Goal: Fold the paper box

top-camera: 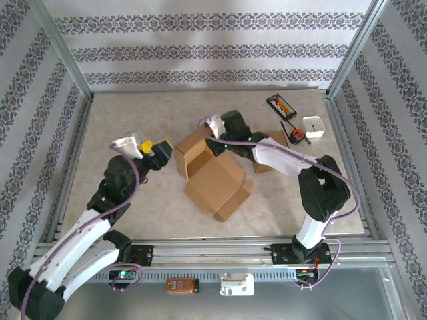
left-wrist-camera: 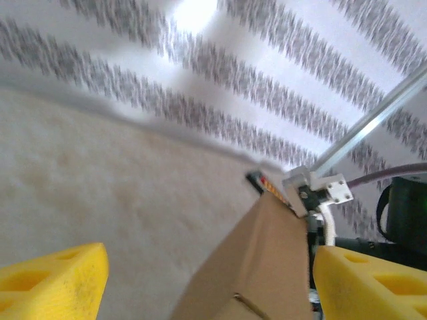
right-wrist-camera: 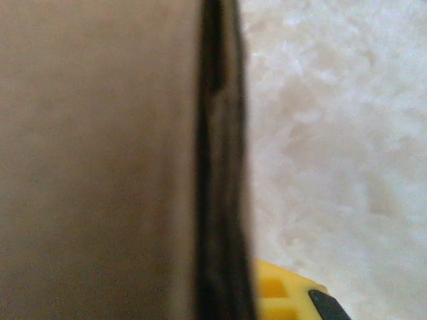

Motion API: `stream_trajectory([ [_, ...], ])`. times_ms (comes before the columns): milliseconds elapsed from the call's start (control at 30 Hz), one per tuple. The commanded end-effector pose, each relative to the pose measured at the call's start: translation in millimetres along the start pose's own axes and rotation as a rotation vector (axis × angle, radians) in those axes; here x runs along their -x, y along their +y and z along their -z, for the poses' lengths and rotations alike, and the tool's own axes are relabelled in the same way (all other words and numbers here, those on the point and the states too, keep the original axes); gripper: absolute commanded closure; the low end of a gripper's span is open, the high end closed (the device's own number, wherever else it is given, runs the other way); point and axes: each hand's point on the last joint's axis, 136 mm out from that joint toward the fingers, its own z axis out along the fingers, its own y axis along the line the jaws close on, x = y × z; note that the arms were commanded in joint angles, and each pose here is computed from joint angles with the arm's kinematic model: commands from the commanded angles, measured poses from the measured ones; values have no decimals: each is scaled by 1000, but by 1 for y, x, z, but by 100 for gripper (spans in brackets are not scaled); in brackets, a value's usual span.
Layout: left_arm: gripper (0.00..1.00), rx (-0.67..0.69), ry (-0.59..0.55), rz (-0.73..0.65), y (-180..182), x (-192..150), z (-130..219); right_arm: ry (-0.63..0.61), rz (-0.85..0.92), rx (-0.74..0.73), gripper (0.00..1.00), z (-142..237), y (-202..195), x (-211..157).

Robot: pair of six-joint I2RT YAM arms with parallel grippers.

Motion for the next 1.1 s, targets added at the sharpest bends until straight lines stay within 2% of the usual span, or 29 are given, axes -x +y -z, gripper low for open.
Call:
stream_trajectory([
  [0, 19, 108, -78, -111, 20, 13, 19, 132, 269, 49, 100, 41, 20, 6],
  [100, 18, 158, -94, -147, 30, 17, 33, 286, 563, 9, 99, 58, 27, 2],
  [167, 18, 185, -79, -170, 36, 15, 39, 409, 824, -71, 99, 60, 25, -5],
  [267, 17, 212, -49, -179, 43, 7, 41, 604, 1220, -207, 100, 51, 11, -16],
  [333, 17, 213, -37, -173, 45, 3, 41, 668, 1362, -232, 100, 39, 6, -21],
  [500, 17, 204, -49, -149, 45, 2, 39, 681, 1427, -41, 100, -4, 36, -47],
  [767, 16, 202, -45, -159, 43, 3, 36, 739, 1452, 242, 95, -63, 88, -131],
  [933, 16, 200, -46, -137, 44, -1, 34, 773, 1449, 289, 87, -75, 103, -169],
  [1067, 16, 205, -30, -145, 46, -5, 30, 772, 1459, 282, 79, -74, 103, -177],
])
